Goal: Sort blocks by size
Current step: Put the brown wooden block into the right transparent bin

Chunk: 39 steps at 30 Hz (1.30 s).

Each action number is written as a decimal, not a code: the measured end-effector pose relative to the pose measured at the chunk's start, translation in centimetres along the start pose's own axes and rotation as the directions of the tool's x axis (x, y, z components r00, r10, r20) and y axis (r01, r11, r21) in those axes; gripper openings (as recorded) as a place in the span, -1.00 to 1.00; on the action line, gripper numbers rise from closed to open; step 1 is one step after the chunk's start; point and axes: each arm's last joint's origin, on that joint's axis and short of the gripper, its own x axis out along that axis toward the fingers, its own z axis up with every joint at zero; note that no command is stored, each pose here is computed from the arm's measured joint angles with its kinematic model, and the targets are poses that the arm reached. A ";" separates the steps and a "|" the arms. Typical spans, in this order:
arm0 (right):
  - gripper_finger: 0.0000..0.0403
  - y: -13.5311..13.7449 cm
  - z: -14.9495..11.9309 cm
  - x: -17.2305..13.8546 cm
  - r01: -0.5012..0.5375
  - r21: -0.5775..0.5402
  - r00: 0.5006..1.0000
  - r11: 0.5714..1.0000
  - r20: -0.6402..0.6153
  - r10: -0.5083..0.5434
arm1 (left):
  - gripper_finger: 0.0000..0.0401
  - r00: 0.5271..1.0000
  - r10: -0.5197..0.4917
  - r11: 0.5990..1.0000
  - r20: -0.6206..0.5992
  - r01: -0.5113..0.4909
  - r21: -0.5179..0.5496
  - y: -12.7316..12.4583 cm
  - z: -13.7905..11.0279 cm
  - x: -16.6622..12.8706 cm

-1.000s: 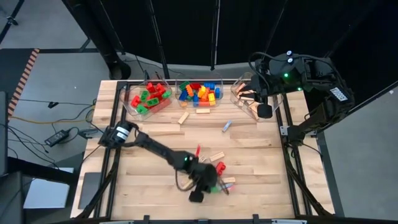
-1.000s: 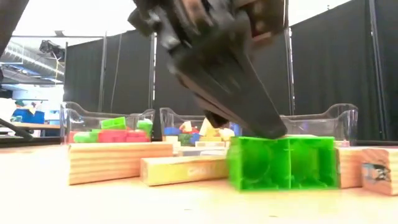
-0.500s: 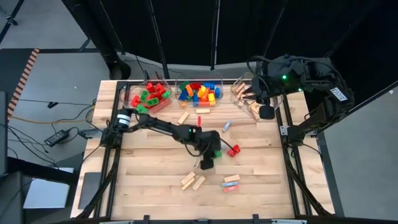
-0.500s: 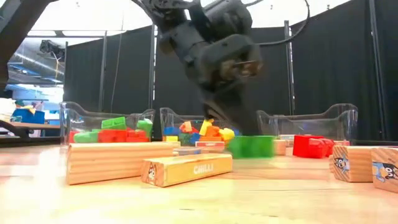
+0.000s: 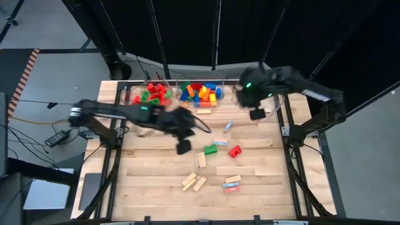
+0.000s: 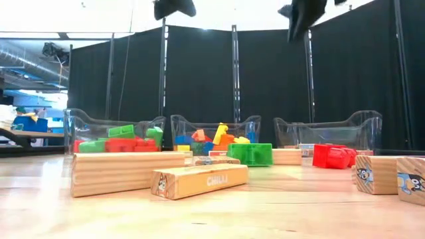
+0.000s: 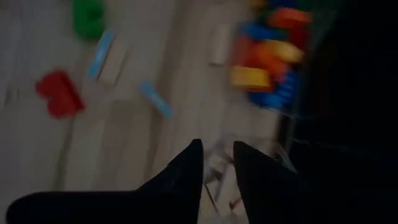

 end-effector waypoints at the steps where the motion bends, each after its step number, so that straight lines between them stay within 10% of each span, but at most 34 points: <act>1: -0.47 0.3 0.0 1.6 -0.024 -0.053 1.000 0.998 -0.015 0.024 | -1.00 1.000 0.028 0.999 0.015 -0.027 -0.016 0.1 -0.3 -1.4; 9: 0.07 3.1 -1.3 13.5 -0.066 -0.267 0.996 0.961 -0.071 0.049 | -1.00 0.971 0.197 0.975 0.136 -0.181 -0.126 1.3 -2.5 -9.6; 20: 0.62 6.3 -1.0 23.4 -0.126 -0.375 0.986 0.919 -0.149 0.074 | -1.00 0.952 0.300 0.952 0.062 -0.294 -0.086 2.1 -4.2 -11.1; 26: 0.39 7.8 -1.5 27.2 -0.221 -0.352 0.952 0.909 -0.282 0.123 | -1.00 0.944 0.324 0.944 0.058 -0.318 -0.082 2.6 -4.9 -12.2; 32: -0.69 7.4 -1.0 26.3 -0.208 -0.318 0.953 0.925 -0.277 0.119 | -1.00 0.919 0.370 0.926 0.137 -0.355 -0.126 3.8 -6.0 -15.3; 39: -0.62 2.5 0.6 21.6 0.046 -0.047 0.987 0.998 -0.150 -0.052 | -1.00 0.869 0.431 0.899 0.245 -0.391 -0.196 5.3 -7.7 -19.1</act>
